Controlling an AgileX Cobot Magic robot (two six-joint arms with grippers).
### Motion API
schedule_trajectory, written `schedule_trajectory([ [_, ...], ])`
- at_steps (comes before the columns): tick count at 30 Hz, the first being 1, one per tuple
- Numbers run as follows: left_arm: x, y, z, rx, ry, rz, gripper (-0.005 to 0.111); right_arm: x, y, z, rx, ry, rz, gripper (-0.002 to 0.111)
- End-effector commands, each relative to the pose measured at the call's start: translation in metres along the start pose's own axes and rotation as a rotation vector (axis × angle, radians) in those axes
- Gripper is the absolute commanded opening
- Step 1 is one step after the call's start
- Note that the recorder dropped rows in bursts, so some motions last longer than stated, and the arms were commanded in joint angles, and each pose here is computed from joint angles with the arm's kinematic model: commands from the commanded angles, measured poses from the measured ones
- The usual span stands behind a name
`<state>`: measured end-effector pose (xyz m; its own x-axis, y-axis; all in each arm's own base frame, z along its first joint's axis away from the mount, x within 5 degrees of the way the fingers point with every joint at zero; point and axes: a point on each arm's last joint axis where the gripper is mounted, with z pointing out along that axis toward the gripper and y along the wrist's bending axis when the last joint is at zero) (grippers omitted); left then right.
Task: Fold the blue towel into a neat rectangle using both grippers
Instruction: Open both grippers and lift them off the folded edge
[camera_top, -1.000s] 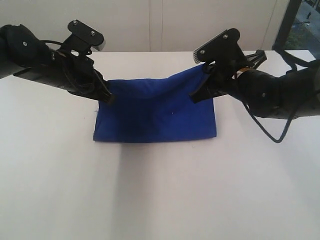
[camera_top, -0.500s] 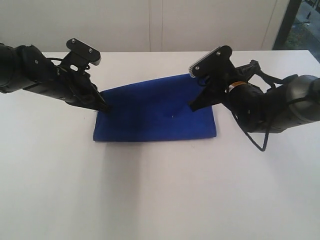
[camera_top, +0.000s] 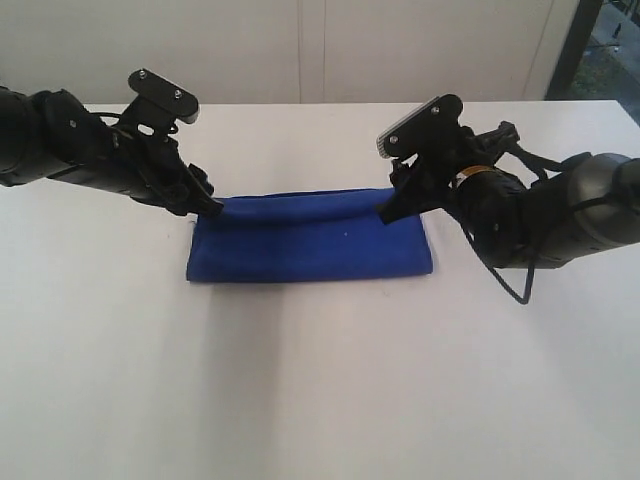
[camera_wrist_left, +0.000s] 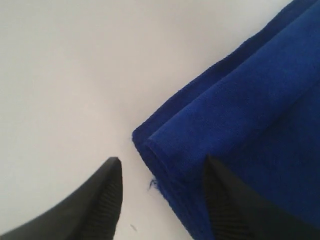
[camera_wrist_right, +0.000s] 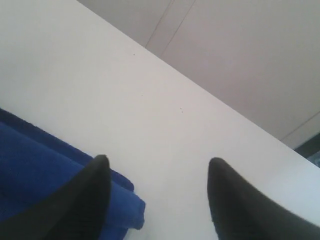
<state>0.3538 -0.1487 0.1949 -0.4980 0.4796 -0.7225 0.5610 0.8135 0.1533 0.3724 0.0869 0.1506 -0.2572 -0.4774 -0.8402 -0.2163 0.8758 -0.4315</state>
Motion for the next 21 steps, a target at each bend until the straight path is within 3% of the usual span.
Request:
schedule_trajectory([
  [1, -0.001, 0.001, 0.0, 0.003, 0.0, -0.025, 0.055, 0.002, -0.002, 0.001, 0.012, 0.011, 0.03, 0.055],
  [6, 0.007, -0.007, -0.001, 0.095, 0.091, -0.025, 0.047, 0.012, 0.006, -0.006, -0.117, 0.198, 0.078, 0.036],
  [7, 0.01, -0.01, -0.002, 0.122, 0.118, -0.027, 0.037, 0.008, 0.006, -0.012, -0.154, 0.235, 0.094, 0.023],
  [11, 0.012, -0.014, -0.006, 0.169, 0.161, -0.043, 0.008, -0.011, -0.002, -0.026, -0.186, 0.266, 0.194, 0.0],
  [13, 0.01, -0.014, -0.01, 0.174, 0.158, -0.051, 0.0, -0.025, -0.007, -0.029, -0.229, 0.285, 0.234, 0.0],
  [17, -0.008, -0.011, -0.015, 0.207, 0.159, -0.132, 0.0, -0.057, -0.023, -0.017, -0.335, 0.355, 0.361, 0.0],
  [21, -0.018, -0.012, 0.0, 0.296, 0.235, -0.133, 0.0, -0.06, -0.034, 0.005, -0.357, 0.409, 0.414, 0.0],
])
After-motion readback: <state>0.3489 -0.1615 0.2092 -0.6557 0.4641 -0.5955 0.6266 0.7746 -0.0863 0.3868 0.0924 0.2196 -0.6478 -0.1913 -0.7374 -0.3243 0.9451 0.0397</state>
